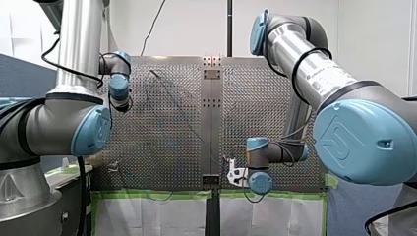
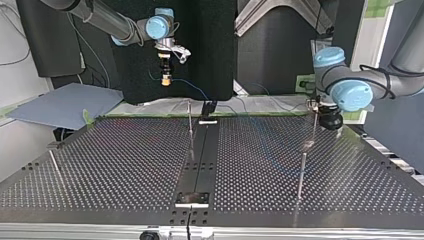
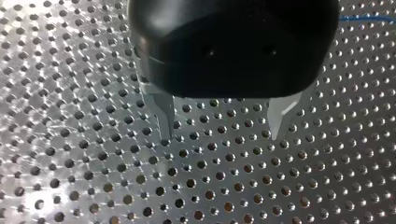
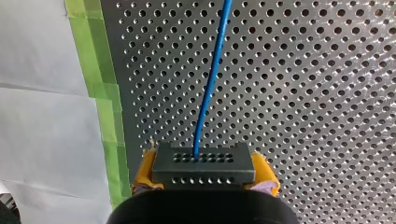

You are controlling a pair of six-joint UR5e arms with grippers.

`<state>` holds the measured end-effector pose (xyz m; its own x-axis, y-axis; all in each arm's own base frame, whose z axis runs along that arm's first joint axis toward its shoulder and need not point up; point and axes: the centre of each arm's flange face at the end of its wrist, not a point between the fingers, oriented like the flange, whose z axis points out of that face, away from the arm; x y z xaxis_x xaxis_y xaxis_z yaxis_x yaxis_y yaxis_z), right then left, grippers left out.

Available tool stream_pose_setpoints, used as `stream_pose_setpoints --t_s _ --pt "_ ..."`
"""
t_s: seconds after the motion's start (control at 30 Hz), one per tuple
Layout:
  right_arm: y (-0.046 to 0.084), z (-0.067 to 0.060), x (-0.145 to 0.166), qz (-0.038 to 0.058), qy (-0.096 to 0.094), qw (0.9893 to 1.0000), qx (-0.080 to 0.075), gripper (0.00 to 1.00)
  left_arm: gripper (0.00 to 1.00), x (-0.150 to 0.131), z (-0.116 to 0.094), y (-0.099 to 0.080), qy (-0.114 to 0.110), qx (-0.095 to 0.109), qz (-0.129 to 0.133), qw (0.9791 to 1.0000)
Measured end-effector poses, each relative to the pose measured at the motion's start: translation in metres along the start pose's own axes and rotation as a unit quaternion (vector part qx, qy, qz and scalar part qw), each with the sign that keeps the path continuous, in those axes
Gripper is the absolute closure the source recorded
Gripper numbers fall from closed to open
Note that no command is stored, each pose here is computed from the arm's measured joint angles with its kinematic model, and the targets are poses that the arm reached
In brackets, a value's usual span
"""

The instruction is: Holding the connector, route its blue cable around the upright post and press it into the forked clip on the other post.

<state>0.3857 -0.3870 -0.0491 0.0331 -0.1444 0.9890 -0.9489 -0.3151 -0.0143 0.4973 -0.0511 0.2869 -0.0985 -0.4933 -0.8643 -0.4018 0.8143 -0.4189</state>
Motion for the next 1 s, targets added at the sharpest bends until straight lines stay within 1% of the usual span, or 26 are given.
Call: stream_pose_setpoints --t_s 0.17,0.33,0.47,0.57,0.77,0.93,1.0 --pt "0.000 0.000 0.000 0.0010 0.001 1.0000 0.001 1.00 0.00 -0.011 -0.017 -0.005 0.005 0.004 0.012 0.9999" --pt "-0.001 0.000 0.000 0.0018 0.001 1.0000 0.006 1.00 0.00 -0.024 -0.034 -0.010 0.007 0.009 0.033 0.9994" --pt "-0.002 0.000 0.000 0.0018 0.001 1.0000 0.008 1.00 0.00 -0.034 -0.045 -0.013 0.006 0.010 0.040 0.9991" --pt "-0.001 0.001 0.000 0.0018 0.001 1.0000 0.007 1.00 0.00 -0.047 -0.053 -0.018 -0.001 0.012 0.040 0.9991" --pt "0.000 0.001 0.000 0.0014 -0.002 1.0000 0.007 1.00 0.00 -0.080 -0.072 -0.035 -0.019 0.026 0.043 0.9986" --pt "0.000 0.000 -0.001 0.0009 -0.004 1.0000 0.006 1.00 0.00 -0.106 -0.089 -0.049 -0.034 0.042 0.049 0.9973" --pt "0.001 0.000 -0.001 0.0014 -0.004 1.0000 0.006 1.00 0.00 -0.118 -0.097 -0.055 -0.039 0.053 0.051 0.9965"
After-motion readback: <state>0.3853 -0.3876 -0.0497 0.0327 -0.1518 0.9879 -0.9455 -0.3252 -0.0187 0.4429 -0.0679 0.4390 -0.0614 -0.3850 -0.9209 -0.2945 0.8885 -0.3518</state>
